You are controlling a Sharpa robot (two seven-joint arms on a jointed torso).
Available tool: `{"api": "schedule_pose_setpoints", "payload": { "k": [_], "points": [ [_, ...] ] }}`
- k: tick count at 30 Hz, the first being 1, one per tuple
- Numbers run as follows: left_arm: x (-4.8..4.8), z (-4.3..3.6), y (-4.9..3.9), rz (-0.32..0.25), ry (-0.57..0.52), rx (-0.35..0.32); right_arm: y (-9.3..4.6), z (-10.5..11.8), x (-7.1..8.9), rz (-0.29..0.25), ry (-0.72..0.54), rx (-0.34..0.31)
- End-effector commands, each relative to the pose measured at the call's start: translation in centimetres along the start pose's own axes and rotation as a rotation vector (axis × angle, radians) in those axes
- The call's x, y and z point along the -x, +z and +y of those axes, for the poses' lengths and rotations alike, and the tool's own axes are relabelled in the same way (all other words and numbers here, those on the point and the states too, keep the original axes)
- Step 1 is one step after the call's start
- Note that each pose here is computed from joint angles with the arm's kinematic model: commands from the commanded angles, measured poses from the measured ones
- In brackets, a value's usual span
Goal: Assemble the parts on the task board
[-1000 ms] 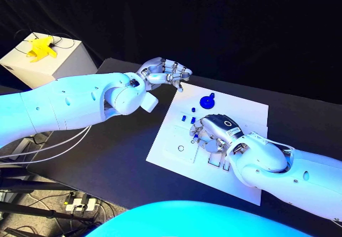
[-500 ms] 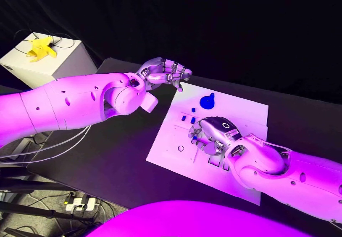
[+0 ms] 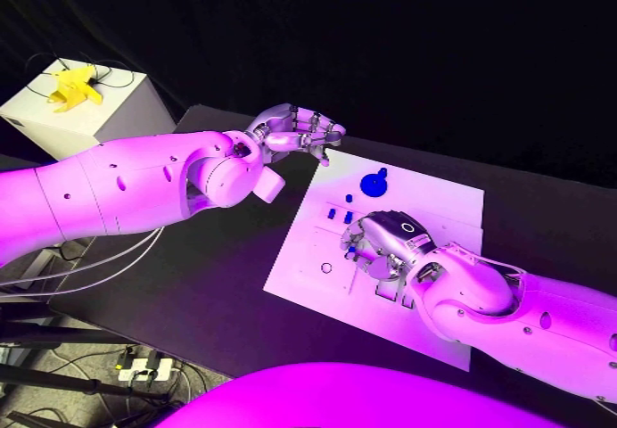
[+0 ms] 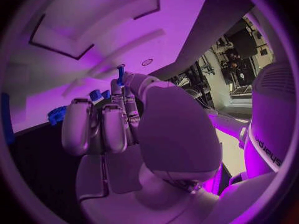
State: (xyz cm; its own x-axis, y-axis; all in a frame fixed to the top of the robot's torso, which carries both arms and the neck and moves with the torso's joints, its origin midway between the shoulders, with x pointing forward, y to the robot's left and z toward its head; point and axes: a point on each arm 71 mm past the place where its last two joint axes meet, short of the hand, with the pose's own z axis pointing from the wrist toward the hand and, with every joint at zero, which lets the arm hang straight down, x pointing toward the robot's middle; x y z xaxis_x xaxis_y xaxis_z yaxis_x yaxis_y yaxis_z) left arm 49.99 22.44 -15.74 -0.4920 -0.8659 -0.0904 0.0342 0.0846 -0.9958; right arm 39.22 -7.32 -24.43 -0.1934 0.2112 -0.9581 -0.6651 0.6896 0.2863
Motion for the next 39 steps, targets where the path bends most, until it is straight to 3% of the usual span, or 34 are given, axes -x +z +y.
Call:
{"api": "schedule_pose_setpoints", "payload": {
  "k": [1, 39],
  "points": [
    [-0.14, -0.09, 0.03, 0.013, -0.001, -0.004, -0.05, 0.12, -0.05, 0.0, -0.013, 0.014],
    [-0.09, -0.08, -0.02, 0.011, 0.003, -0.002, 0.11, 0.06, -1.04, 0.048, -0.007, 0.014]
  ]
}}
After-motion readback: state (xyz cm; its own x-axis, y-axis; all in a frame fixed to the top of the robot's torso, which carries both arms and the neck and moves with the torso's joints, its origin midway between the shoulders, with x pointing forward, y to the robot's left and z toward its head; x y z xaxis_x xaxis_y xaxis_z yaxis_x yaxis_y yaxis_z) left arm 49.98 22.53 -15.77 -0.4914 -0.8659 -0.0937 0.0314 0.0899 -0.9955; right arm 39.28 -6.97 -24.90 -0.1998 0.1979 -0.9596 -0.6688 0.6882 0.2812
